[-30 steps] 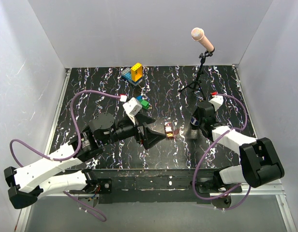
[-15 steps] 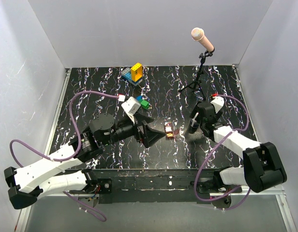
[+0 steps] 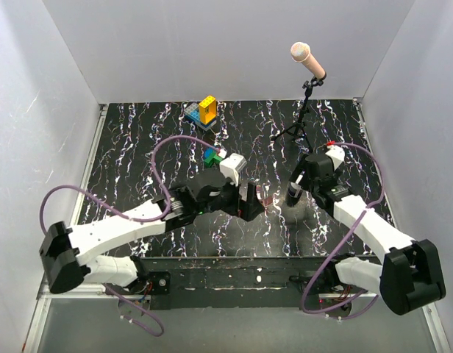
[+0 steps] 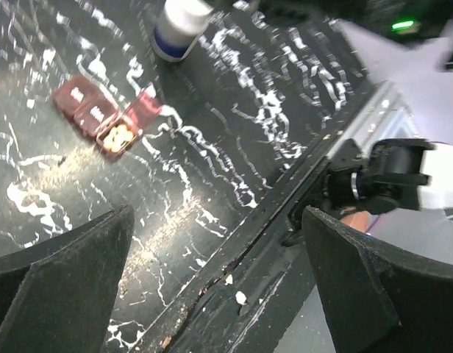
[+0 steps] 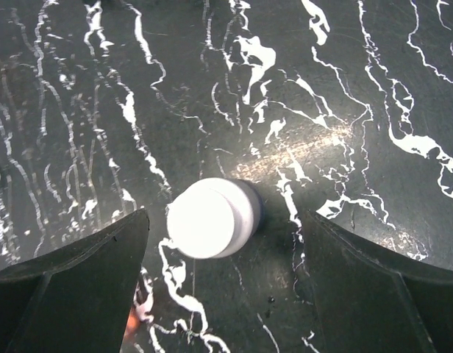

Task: Sort the pills into containers

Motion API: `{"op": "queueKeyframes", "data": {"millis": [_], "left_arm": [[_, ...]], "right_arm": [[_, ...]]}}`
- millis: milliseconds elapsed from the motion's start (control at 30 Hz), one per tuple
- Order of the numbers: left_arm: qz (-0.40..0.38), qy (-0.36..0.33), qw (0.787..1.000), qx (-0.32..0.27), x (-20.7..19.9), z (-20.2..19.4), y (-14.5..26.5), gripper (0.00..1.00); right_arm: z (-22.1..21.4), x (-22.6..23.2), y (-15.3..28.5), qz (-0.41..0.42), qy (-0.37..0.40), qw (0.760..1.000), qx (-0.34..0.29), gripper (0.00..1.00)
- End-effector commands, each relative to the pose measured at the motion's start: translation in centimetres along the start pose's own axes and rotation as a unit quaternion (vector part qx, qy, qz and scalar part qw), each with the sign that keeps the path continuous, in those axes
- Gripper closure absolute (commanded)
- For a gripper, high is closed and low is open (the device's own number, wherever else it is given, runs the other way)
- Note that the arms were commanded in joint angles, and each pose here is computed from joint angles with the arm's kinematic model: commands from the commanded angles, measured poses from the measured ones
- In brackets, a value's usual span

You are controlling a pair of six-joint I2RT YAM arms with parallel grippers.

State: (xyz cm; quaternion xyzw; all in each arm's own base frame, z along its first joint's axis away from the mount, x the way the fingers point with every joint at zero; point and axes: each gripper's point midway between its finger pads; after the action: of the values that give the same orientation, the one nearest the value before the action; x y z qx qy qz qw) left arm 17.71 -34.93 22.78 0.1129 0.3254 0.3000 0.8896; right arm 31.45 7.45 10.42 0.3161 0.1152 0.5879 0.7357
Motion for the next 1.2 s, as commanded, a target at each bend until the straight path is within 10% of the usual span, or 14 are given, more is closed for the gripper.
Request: {"op": "queueKeyframes", "data": {"millis": [0, 267, 900, 1167], "left_arm": [[0.071, 0.056, 0.995, 0.035, 2.2, -1.0, -2.1, 0.02], [0.139, 0.146, 0.968, 0.153, 7.1, -6.0, -6.7, 0.02], [0.095, 0.304, 0.937, 0.144, 15.1, -5.8, -9.5, 0.03], [0.079, 0.318, 0.930, 0.169, 15.8, -6.9, -12.4, 0.25]], "right_arm": [[1.2, 0.8, 2.5, 0.026, 0.020, 0.999, 0.022, 0.09], [1.5, 0.3, 5.2, 0.045, 0.042, 0.998, 0.028, 0.08], [-3.9, 4.7, 9.1, 0.234, 0.053, 0.962, 0.132, 0.09], [-6.3, 5.1, 8.2, 0.250, 0.031, 0.953, 0.167, 0.28]]}}
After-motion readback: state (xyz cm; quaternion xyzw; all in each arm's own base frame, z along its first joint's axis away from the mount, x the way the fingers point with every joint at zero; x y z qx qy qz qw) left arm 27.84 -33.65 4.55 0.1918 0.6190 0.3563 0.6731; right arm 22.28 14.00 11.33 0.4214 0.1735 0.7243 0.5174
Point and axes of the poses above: each gripper's point midway between its finger pads, its own y axis back along the fingers, its own x axis along the line the jaws close on, z = x × y, and after that the axes turned 4 degrees about y, right-handed
